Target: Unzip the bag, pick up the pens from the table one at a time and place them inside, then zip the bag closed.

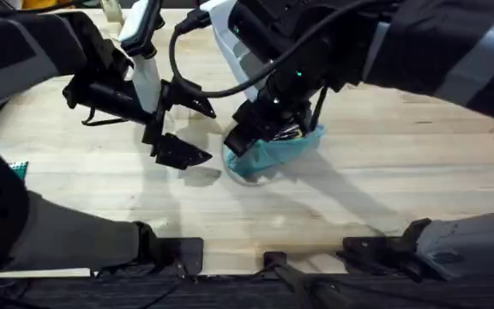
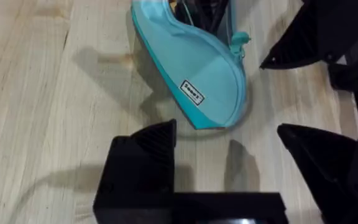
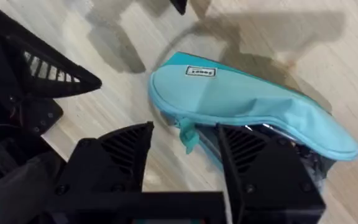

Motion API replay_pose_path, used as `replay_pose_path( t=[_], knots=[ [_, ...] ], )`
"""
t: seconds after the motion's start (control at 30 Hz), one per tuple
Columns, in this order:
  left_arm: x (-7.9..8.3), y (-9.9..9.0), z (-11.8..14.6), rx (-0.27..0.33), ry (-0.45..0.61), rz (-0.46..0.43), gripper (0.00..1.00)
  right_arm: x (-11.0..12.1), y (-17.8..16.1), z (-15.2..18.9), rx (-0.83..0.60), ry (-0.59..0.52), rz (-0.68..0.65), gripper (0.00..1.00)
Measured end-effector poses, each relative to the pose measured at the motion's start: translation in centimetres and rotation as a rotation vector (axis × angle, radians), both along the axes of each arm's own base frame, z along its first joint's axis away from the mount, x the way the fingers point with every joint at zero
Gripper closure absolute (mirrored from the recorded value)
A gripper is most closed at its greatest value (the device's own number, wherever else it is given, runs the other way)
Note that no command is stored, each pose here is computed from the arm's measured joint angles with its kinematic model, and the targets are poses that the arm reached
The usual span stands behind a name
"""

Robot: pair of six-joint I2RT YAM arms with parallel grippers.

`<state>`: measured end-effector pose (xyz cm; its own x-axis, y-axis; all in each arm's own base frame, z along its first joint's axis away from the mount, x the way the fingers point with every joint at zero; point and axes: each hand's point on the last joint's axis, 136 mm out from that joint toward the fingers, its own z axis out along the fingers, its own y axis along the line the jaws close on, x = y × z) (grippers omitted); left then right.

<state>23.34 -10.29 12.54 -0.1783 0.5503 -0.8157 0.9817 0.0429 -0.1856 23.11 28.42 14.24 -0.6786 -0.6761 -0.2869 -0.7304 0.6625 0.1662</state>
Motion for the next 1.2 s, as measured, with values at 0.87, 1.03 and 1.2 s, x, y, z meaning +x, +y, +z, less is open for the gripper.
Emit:
replay_pose_path(
  t=[0.87,1.03,1.2],
  knots=[
    [0.0,0.0,0.0,0.000,0.000,0.000,0.008,0.1,0.2,-0.4,0.007,-0.005,-0.004,0.965],
    [0.0,0.0,0.0,0.000,0.000,0.000,0.008,0.5,-0.1,-0.4,0.008,-0.004,-0.017,0.967],
    [0.0,0.0,0.0,0.000,0.000,0.000,0.008,1.4,-1.0,0.1,0.024,-0.004,-0.054,0.968]
  ],
)
